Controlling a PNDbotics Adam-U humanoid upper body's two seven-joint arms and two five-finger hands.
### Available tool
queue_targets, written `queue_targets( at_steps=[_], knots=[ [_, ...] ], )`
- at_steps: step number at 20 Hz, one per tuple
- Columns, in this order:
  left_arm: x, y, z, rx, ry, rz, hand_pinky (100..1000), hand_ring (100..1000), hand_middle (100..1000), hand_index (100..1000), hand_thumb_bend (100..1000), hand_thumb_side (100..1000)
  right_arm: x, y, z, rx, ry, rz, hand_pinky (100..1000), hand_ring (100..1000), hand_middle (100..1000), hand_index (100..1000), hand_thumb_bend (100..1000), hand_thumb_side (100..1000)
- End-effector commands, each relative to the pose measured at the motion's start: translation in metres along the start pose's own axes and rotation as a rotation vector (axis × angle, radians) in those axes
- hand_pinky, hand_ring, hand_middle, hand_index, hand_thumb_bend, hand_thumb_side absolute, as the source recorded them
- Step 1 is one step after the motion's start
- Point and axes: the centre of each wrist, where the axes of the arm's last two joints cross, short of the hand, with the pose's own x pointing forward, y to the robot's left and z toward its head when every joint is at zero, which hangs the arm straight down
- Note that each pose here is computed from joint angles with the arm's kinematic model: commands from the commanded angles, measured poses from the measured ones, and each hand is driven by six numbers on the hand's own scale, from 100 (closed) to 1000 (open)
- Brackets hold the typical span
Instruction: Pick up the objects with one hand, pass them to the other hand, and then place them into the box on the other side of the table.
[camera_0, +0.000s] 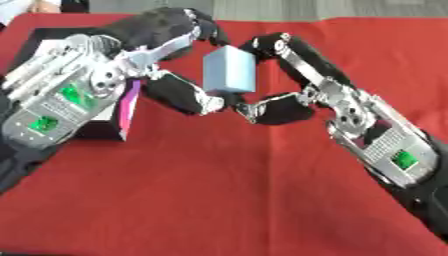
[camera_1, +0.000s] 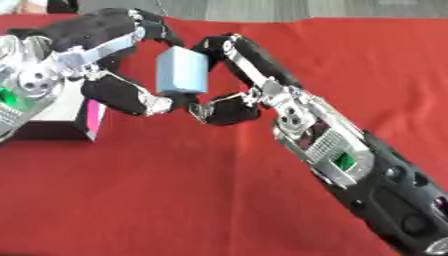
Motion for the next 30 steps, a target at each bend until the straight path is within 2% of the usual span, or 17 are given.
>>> queue_targets(
  at_steps=[1,3,5,8,10,14,17,18,19,20,21,25,29,30],
  knots=[
    [0.000,0.008,0.001,0.045,0.006,-0.003,803,807,729,817,238,395,0.007,-0.009,0.000,-0.022,-0.021,0.026,856,684,541,610,100,100],
    [0.000,0.007,0.001,0.056,0.008,0.014,794,799,709,793,117,313,0.007,-0.009,0.000,-0.023,-0.021,0.024,856,684,541,610,100,100],
    [0.000,0.007,0.001,0.069,0.009,0.033,786,790,684,762,100,251,0.007,-0.009,0.000,-0.025,-0.018,0.023,856,684,542,610,100,100],
    [0.001,0.007,0.001,0.083,0.007,0.058,775,775,646,711,100,209,0.006,-0.009,0.000,-0.029,-0.007,0.025,855,684,542,610,100,100],
    [0.001,0.007,0.002,0.088,0.004,0.072,758,750,597,640,100,257,0.005,-0.008,0.000,-0.032,-0.002,0.024,853,684,544,612,100,100],
    [0.000,0.006,0.002,0.099,0.006,0.080,729,695,527,523,100,273,0.003,-0.008,0.000,-0.037,0.025,0.025,850,696,566,635,100,100],
    [-0.001,0.005,0.002,0.103,0.015,0.071,723,682,508,487,100,270,0.003,-0.008,0.000,-0.046,0.045,0.030,854,708,583,654,100,119],
    [-0.002,0.004,0.002,0.101,0.019,0.068,721,680,505,479,100,268,0.003,-0.008,0.001,-0.046,0.048,0.032,854,715,593,664,100,155],
    [-0.003,0.004,0.002,0.098,0.025,0.065,719,677,497,475,100,266,0.002,-0.008,0.001,-0.046,0.052,0.037,854,732,614,688,100,251],
    [-0.003,0.003,0.002,0.096,0.031,0.060,718,677,497,474,100,265,0.002,-0.008,0.001,-0.046,0.058,0.045,855,735,617,692,100,262],
    [-0.004,0.003,0.002,0.093,0.038,0.056,716,676,492,464,100,263,0.001,-0.008,0.001,-0.046,0.068,0.056,857,753,644,722,100,336],
    [-0.008,0.002,0.003,0.078,0.063,0.042,714,673,481,447,100,258,-0.001,-0.010,0.002,-0.051,0.093,0.114,880,803,721,831,100,473],
    [-0.011,0.001,0.004,0.065,0.079,0.032,714,674,478,442,100,253,-0.001,-0.011,0.004,-0.045,0.086,0.180,894,816,735,866,117,436],
    [-0.011,0.001,0.005,0.062,0.082,0.031,715,674,475,440,100,249,0.000,-0.012,0.004,-0.041,0.081,0.190,898,816,734,869,154,386]
  ],
)
